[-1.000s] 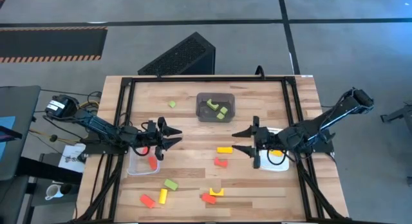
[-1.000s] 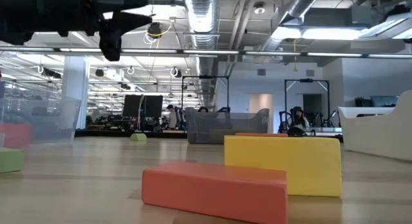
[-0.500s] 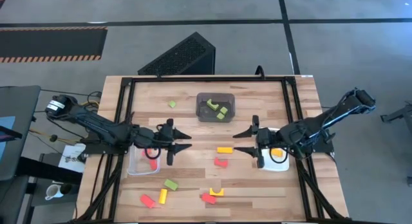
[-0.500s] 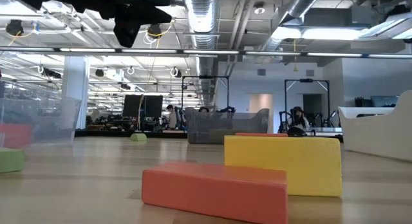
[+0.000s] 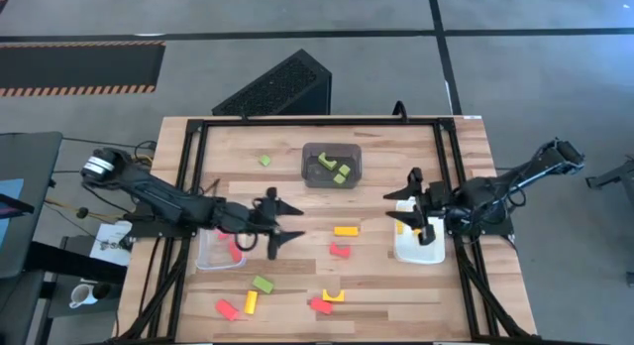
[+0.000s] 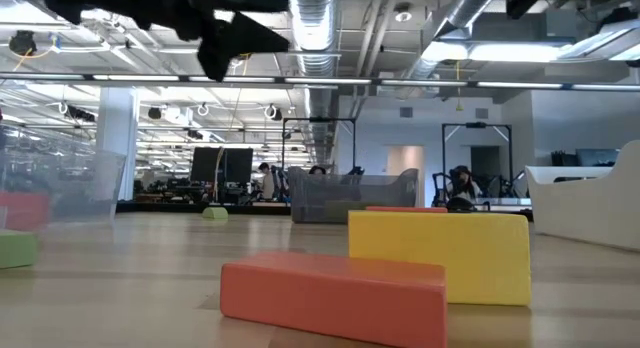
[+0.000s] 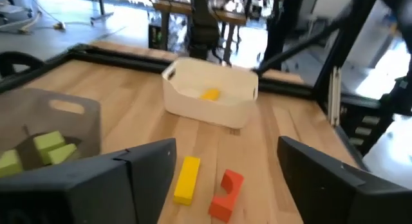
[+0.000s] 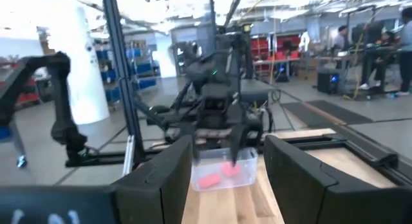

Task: Sort & place blocks by color
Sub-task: Put the orange block into the transparent bin

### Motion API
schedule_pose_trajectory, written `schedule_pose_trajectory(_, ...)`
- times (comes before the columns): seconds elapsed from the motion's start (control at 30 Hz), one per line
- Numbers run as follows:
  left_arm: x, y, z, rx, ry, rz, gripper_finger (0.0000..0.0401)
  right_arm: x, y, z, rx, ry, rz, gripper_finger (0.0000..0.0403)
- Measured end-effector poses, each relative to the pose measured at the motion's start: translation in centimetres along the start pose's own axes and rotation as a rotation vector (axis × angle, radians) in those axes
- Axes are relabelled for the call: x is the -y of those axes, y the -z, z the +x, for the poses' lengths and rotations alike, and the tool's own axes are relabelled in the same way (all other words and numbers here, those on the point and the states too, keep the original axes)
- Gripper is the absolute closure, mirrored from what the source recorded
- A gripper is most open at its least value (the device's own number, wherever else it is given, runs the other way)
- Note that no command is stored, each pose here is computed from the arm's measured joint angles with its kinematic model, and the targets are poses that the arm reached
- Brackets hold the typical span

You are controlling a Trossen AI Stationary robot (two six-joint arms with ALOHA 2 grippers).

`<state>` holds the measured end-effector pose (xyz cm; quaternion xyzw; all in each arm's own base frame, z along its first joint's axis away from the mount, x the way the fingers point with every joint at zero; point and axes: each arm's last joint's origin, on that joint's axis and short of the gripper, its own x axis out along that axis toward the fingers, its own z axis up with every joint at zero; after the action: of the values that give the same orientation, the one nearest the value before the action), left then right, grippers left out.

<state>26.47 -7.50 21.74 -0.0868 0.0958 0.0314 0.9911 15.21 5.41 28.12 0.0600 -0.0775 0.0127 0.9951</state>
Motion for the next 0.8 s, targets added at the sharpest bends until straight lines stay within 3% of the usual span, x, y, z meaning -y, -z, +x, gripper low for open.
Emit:
schedule_pose_trajectory(0.3,2.6,0.1,7.0,-0.162,0.026,0.149,0.0119,0.2,0.2,-0.5,0.022,0.002,0.006,0.0189)
schedule_pose_trajectory(0.47,3.1,1.0,10.1,-0.257,0.068,0.171,0.0118,0.2,0.2,-0.5,0.021,0.001,0.007,0.0189)
schedule_pose_trajectory(0.8,2.6,4.4,12.8,-0.379,0.094,0.189,0.0118,0.2,0.1,-0.5,0.033,-0.002,0.023,0.0189)
